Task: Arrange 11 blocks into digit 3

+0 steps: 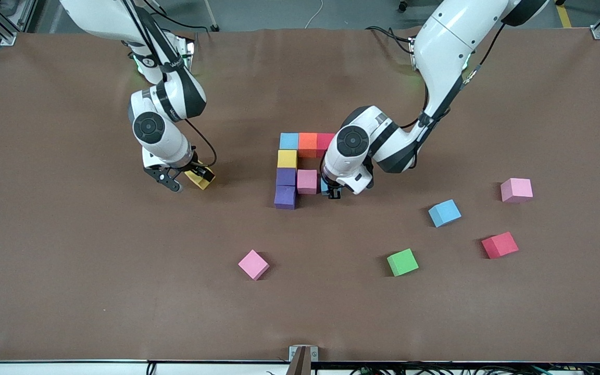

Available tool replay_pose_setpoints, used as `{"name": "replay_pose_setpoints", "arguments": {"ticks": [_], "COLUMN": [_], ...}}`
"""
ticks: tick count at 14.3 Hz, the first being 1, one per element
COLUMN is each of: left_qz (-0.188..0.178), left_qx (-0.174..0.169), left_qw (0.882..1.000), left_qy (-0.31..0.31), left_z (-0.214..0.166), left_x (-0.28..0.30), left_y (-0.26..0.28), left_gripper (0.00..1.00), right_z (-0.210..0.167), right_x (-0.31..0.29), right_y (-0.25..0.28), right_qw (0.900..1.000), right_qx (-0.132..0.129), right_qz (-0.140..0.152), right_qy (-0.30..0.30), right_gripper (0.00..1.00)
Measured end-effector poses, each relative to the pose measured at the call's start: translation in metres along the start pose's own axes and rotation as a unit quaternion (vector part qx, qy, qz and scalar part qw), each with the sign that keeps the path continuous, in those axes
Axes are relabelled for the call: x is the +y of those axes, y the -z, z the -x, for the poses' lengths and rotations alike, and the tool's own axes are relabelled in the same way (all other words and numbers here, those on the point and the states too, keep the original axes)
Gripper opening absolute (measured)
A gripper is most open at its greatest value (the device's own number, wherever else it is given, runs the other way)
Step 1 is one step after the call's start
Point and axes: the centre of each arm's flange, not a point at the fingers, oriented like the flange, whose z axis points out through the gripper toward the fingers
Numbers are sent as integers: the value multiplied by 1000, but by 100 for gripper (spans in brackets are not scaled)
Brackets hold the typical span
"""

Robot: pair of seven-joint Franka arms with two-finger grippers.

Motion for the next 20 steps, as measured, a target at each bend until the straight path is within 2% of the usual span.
{"name": "replay_pose_setpoints", "arguments": {"ticks": [8,17,19,20], "left_qz": [8,5,3,2], "left_qx": [-12,-12,-13,-13], "left_qw": [1000,1000,1000,1000], "left_qy": [0,-2,-5,-6], "left_z": [1,2,5,6], "left_x": [0,-3,-7,-8], "left_y": [-5,-9,-10,-10], "left_gripper": [54,53,53,53], "right_z": [0,-1,-1,-2], "right_x": [0,3,3,3], "right_y": [0,-15,-17,-17], "right_qw": [1000,1000,1000,1000], "right_qx": [3,6,6,7], "right_qz": [-4,-5,-5,-6], "right_qy": [-1,-4,-4,-4], "right_gripper": [98,98,96,88]}}
